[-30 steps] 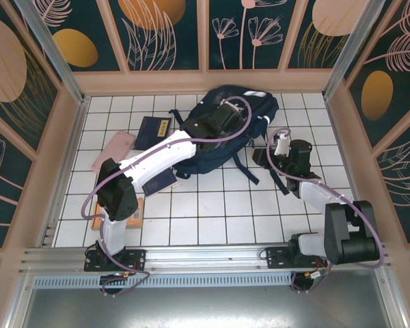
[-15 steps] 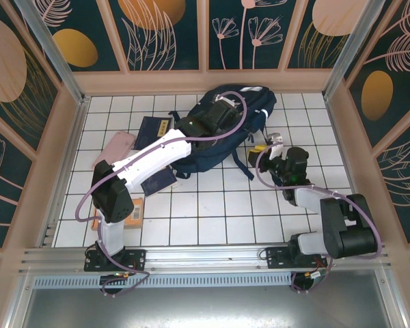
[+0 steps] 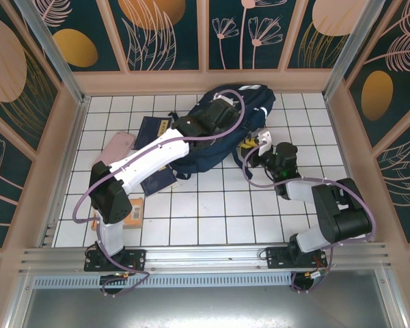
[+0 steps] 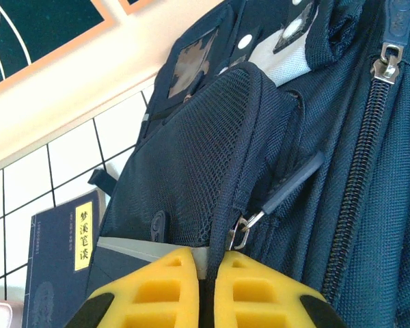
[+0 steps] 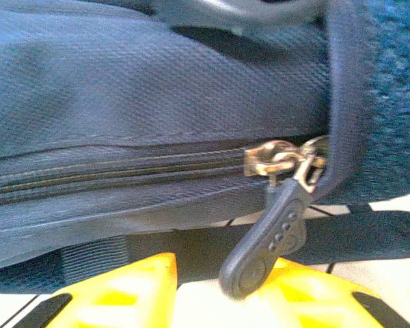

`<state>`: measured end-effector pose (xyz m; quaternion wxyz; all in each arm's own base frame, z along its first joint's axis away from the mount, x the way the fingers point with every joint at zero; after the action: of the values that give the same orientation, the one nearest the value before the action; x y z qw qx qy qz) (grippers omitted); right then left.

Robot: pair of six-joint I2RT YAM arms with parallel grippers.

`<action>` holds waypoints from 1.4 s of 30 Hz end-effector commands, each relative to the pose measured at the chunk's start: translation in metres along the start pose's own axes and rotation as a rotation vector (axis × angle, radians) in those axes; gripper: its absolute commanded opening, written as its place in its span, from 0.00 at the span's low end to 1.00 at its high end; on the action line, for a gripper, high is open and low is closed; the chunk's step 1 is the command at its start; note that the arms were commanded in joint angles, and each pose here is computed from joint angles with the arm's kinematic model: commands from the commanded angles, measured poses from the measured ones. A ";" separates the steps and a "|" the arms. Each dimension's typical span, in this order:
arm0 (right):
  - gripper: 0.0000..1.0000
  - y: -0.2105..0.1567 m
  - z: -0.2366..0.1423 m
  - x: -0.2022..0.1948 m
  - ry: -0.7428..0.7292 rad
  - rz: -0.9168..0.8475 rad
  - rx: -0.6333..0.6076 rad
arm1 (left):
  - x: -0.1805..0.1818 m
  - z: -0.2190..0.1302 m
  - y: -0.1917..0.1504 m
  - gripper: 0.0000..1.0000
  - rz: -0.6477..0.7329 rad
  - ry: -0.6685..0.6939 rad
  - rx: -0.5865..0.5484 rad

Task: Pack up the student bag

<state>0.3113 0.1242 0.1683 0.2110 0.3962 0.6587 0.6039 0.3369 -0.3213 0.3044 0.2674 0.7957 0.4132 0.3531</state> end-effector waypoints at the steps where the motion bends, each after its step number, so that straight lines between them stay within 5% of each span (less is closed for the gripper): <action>1: 0.32 0.017 0.007 -0.001 -0.029 -0.054 -0.055 | 0.041 -0.046 0.037 0.00 -0.148 0.101 -0.177; 18: 0.41 0.008 0.017 0.019 -0.013 -0.122 0.015 | 0.047 -0.051 0.052 0.00 -0.173 0.125 -0.222; 42: 0.34 0.037 -0.011 0.005 -0.221 -0.183 -0.169 | 0.038 -0.038 0.035 0.00 -0.150 0.089 -0.174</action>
<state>0.3117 0.1264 0.1914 0.3301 0.3902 0.6368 0.5773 0.3380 -0.3132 0.3197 0.2765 0.7812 0.4241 0.3653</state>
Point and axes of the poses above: each hand's point on the last joint's axis, 136 mm out from that joint toward the fingers, its own z axis out along the fingers, its own x axis along the line the jaws close on, y = z × x, the point moved 8 cm from there along -z, back along the fingers, and after that the axes turned 8 degrees about z, right-handed, at the moved point
